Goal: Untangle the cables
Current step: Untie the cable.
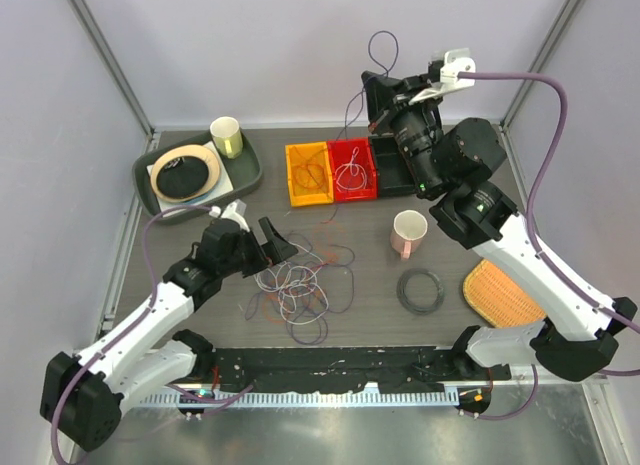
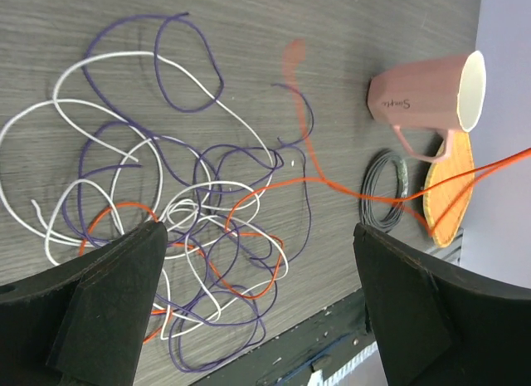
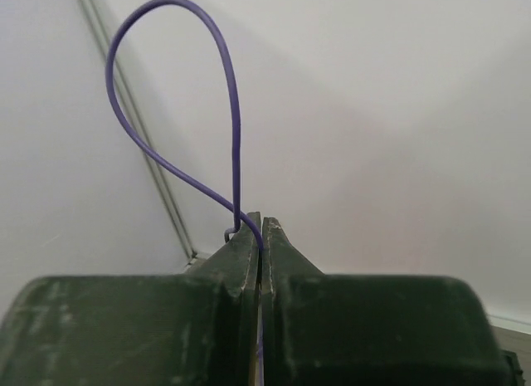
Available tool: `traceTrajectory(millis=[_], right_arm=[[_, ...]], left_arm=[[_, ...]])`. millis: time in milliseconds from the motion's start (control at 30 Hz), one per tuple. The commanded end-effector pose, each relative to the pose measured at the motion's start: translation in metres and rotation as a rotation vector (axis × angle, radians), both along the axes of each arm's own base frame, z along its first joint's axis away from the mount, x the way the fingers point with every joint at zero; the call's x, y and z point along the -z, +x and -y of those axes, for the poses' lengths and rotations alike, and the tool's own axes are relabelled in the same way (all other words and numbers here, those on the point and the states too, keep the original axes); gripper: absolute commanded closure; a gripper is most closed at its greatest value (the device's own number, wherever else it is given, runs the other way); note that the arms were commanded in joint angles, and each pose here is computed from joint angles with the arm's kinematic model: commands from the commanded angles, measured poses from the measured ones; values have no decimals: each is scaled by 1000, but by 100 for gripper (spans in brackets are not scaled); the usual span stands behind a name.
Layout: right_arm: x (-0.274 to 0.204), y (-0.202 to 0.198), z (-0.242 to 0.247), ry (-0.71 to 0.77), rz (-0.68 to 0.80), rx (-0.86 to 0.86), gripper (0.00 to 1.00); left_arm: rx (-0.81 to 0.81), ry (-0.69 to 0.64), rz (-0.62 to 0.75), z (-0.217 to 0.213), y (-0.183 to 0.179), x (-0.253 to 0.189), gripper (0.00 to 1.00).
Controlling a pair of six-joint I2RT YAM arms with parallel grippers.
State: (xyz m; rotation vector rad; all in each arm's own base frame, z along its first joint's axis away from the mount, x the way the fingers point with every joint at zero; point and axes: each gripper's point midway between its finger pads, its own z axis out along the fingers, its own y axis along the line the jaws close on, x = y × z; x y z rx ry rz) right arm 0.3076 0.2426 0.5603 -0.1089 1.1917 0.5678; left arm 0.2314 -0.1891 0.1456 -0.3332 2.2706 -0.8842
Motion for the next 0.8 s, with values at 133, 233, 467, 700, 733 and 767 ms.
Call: traceTrajectory(millis=[133,233,467,700,733,767], right_arm=[[-2,-7,-8,-45,4,-58,99],[3,-14,-15,-33,-3,-116,99],[-1,-22,-18,10,-2,-167,99],[6,-10,7,-15,-9,-11,99],[7,-7,11,-21,-7,15,99],[8,-6,16,-28,-6,41,99]], left_arm=[[275,-216,146,52,-4,-34,0],[349,-272,182,64,-5,-43,0],[447,-344,158,90,7,-40,10],[475,-381,28,101,5,-12,89],[457,-360,-4,98,4,-4,96],[430,-335,-15,95,7,2,100]])
